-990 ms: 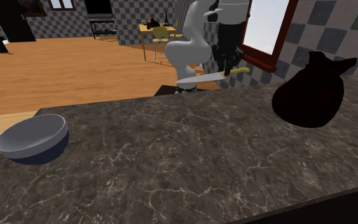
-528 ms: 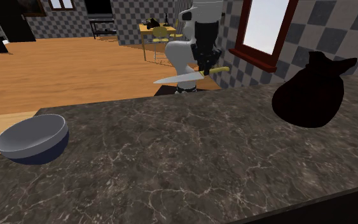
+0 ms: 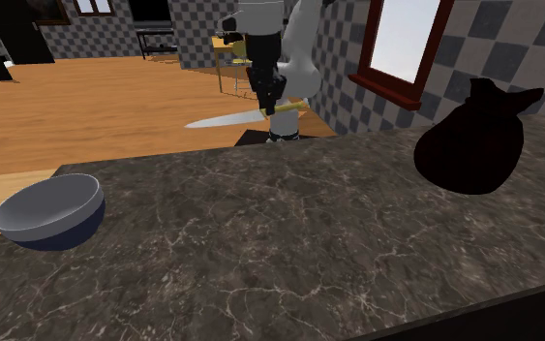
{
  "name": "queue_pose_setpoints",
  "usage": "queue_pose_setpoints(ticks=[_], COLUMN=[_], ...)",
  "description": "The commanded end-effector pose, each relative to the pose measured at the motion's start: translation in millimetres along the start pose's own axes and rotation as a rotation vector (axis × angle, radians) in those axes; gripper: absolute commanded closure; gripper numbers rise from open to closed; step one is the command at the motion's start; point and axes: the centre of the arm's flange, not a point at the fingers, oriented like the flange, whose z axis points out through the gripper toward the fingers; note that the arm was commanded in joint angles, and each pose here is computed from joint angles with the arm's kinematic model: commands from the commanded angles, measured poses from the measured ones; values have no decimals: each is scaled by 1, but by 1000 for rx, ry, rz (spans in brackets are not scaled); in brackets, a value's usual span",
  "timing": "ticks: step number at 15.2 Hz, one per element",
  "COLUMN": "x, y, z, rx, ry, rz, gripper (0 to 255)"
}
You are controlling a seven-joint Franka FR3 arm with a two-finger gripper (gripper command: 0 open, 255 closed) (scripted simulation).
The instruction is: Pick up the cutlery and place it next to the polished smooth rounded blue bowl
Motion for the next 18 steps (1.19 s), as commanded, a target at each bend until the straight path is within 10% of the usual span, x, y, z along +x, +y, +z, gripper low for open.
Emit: queue_pose_setpoints(ticks=[1, 18], x=[22, 210], y=[12, 127], z=[-1, -11], rx=[-1, -1], ry=[1, 1], rz=[-1, -1], gripper=[255, 255])
